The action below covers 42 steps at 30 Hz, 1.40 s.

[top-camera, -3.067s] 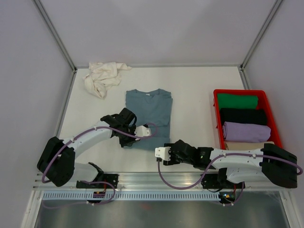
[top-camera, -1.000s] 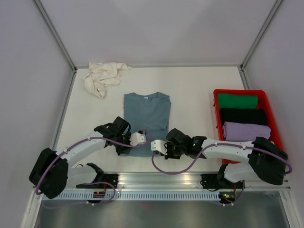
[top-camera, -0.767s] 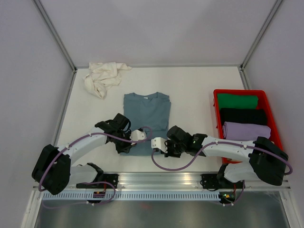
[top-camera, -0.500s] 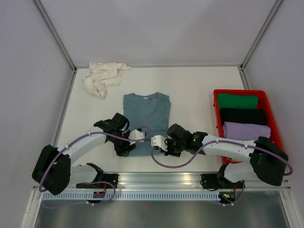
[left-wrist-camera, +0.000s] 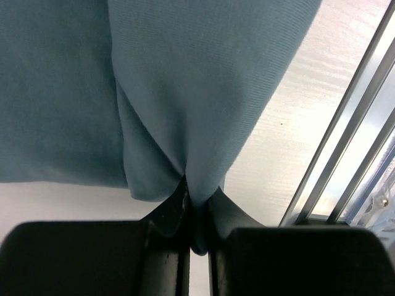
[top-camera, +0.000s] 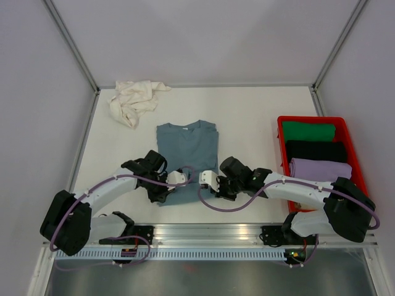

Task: Roll the t-shirts
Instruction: Roll the tshirt

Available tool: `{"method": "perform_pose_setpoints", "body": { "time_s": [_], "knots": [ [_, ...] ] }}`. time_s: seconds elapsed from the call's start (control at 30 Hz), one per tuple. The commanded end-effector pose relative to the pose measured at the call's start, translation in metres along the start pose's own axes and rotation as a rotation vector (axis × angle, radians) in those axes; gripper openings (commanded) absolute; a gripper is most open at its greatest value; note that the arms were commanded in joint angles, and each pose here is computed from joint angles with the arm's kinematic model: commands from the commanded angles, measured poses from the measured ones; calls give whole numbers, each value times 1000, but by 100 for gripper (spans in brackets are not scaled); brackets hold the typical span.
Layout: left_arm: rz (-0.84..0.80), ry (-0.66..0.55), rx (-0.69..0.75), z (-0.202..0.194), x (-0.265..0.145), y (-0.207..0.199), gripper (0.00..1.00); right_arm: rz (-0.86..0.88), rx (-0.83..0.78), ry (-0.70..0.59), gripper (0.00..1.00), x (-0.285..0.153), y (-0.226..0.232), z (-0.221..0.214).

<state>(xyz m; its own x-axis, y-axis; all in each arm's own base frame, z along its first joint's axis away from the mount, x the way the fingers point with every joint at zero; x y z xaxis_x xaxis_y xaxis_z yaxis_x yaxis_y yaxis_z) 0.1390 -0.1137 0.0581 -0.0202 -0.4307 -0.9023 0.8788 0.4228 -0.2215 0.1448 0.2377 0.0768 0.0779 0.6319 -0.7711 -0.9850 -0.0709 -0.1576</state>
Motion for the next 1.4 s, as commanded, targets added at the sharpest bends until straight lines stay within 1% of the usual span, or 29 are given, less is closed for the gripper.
{"method": "perform_pose_setpoints", "body": {
  "time_s": [0.0,0.1,0.23,0.33,0.5,0.57,0.63,0.7,0.73,0.77,0.9,1.1,1.17,1.27,1.37],
  "knots": [
    [34,-33,-23,8,-12,1,11,15,0,-44,0,-3,-4,14],
    [-7,-40,-11,8,-20,-7,10,4,27,-54,0,-9,-7,22],
    [-16,-26,-17,-1,-17,-4,11,8,45,-134,0,-17,-3,36],
    [-5,-34,-63,4,-25,2,10,-21,88,-193,1,-19,-3,42],
    [-48,-42,-45,5,-31,-2,9,1,109,-175,0,-16,-4,40],
    [-71,-36,-40,5,-31,-3,8,32,132,-136,0,-14,-1,32],
    [-95,-19,-35,4,-30,-3,7,45,168,-69,0,-12,0,17],
    [-115,-6,-52,2,-30,1,7,43,181,-45,0,-11,-3,12],
    [-127,-21,-61,5,-32,2,6,54,194,-32,0,-10,-4,7],
    [-133,-25,-82,4,-34,7,5,86,183,-45,0,-10,-2,8],
    [-154,-56,-109,11,-42,18,5,94,224,-39,0,-12,-16,1],
    [-196,-11,-197,22,-33,36,7,67,265,-67,0,-13,-36,-1],
    [-199,-15,-201,25,-33,41,7,57,291,-74,0,-13,-41,-2],
    [-202,-17,-210,25,-32,47,8,42,317,-78,3,-13,-48,-5],
    [-200,-21,-224,23,-31,54,11,13,378,-88,7,-14,-62,-6]
  ]
}}
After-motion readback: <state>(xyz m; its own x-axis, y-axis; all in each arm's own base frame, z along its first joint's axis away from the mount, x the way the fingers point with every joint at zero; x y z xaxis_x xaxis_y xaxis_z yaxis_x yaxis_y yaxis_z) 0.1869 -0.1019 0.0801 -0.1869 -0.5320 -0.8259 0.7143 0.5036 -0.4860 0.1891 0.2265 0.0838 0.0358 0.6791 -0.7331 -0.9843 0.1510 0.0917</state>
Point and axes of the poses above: each gripper's point midway between its finger pads, its own x axis out along the fingers, its own y axis along the line the jaws close on, z = x × y, the point moved 4 cm from there along -x, back along the fingers, and after that the axes turned 11 degrees about -x, right-handed, at the moved point
